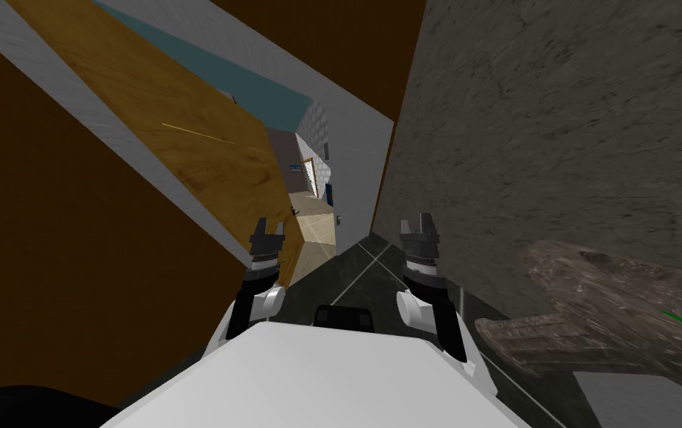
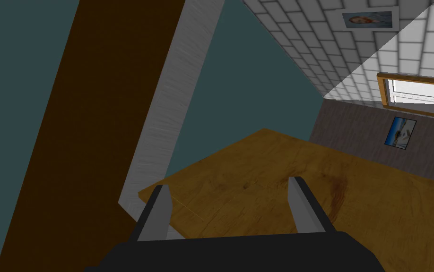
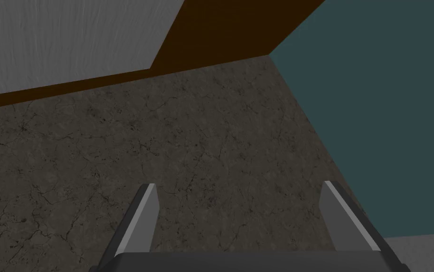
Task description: Push the door open
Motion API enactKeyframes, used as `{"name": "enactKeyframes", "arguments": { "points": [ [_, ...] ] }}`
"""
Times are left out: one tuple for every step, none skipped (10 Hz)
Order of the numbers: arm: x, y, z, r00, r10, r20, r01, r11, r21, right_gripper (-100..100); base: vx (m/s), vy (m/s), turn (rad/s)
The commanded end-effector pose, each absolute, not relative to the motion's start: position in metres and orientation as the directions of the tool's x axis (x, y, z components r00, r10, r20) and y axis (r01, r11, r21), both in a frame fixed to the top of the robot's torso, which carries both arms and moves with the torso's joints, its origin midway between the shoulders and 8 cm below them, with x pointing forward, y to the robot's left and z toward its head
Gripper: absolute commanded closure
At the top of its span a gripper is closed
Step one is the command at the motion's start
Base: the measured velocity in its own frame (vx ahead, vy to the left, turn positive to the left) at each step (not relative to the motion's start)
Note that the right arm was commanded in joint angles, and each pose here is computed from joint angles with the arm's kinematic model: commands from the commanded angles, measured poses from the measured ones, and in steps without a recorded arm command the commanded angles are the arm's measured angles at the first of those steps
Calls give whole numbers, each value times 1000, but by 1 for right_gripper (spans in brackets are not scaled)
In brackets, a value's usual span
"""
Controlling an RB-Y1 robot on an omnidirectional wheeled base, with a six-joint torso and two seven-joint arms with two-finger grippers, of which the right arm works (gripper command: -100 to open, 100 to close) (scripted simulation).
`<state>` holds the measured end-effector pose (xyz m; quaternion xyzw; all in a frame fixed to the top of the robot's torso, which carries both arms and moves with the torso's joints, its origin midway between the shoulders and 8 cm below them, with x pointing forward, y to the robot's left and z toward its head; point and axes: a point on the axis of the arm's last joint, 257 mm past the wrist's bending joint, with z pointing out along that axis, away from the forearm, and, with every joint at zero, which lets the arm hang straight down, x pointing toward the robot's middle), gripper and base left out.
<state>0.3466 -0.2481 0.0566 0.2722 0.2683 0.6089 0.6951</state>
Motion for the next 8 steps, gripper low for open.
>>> {"name": "enactKeyframes", "arguments": {
  "points": [
    [354,-245,47,103,994,-45,-690,104,716,-100,48,10,55],
    [357,-244,42,97,994,-46,-684,101,722,-100,94,-14,57],
    [364,-241,32,86,995,-49,-673,94,734,-100,126,-28,79],
    [369,-239,25,79,996,-50,-665,90,742,-100,125,-30,81],
    [373,-237,18,71,996,-51,-656,85,750,-100,103,-25,49],
    [378,-235,11,63,997,-53,-648,81,757,-100,94,-22,66],
    [383,-233,3,55,997,-54,-638,77,766,-100,94,-16,58],
    [388,-230,-6,46,997,-55,-627,72,776,-100,93,-6,66]
  ]
}}
